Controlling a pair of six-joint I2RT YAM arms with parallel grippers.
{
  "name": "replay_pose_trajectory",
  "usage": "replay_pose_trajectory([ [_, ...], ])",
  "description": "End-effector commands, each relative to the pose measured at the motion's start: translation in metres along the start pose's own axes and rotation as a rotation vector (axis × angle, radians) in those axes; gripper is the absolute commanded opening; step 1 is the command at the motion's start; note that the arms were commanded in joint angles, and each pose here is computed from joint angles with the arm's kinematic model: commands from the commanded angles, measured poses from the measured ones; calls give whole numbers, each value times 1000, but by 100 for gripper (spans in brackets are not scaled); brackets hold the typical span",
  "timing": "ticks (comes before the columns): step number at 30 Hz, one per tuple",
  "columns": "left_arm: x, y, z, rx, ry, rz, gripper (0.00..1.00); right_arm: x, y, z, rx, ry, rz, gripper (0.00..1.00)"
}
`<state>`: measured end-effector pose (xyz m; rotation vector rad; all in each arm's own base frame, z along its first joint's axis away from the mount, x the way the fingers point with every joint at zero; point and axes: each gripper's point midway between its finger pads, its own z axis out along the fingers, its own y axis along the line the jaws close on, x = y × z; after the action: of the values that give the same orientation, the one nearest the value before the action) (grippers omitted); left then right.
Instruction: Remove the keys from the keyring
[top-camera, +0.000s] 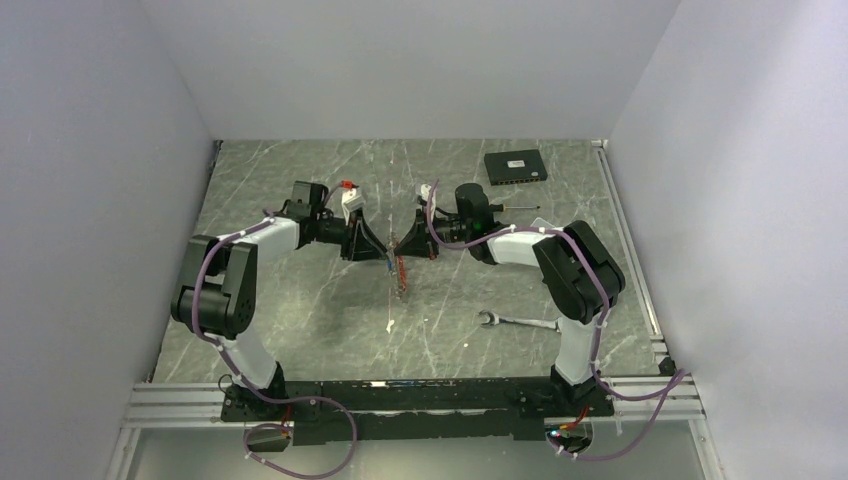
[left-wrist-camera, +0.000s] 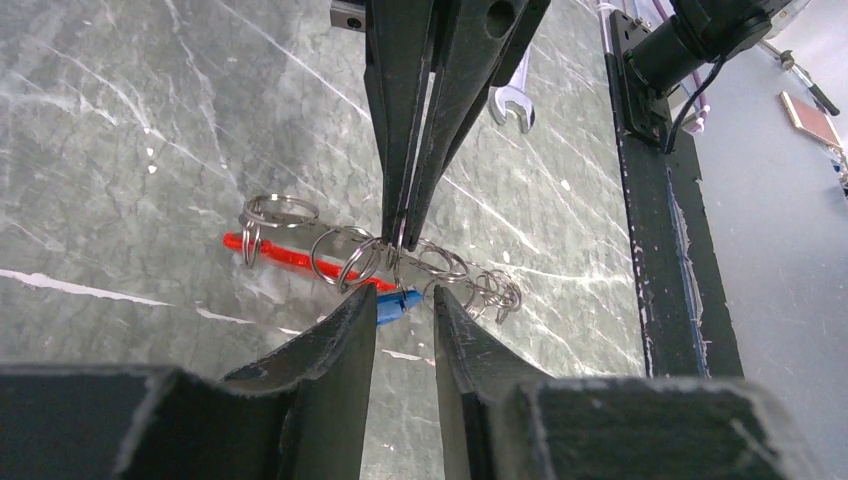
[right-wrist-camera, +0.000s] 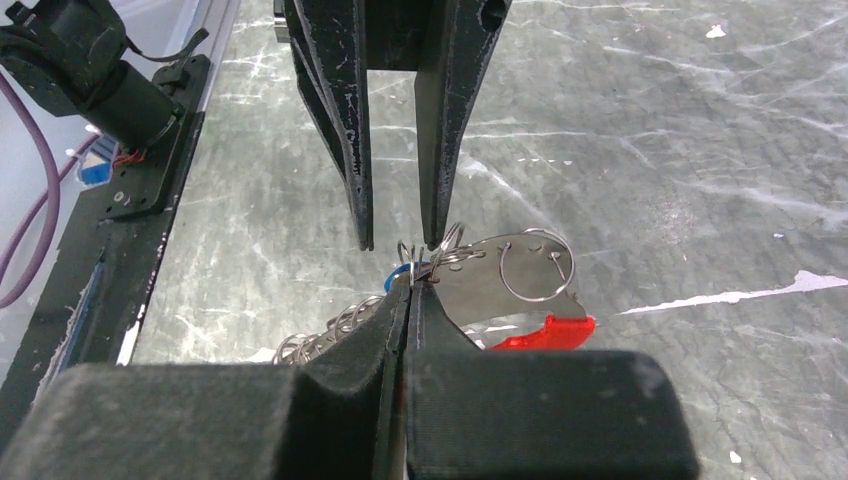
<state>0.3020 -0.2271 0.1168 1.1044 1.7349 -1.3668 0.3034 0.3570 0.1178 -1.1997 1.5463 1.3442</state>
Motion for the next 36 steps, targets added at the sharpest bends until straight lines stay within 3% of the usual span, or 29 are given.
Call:
replay_pose_trajectory([
  [1,-22,-12,0,40,-44,69,32,-16,5,-1,-25,-38,-57,0],
  [29,-6,-9,19,88,-15,2,26,-24,9,-5,-28,-70,-47,0],
  [33,-7,-7,19,81,-13,2,3,-24,10,-5,-29,-72,-47,0],
  [36,-5,-6,18,71,15,-13,0,-23,10,-6,-32,-62,-66,0],
])
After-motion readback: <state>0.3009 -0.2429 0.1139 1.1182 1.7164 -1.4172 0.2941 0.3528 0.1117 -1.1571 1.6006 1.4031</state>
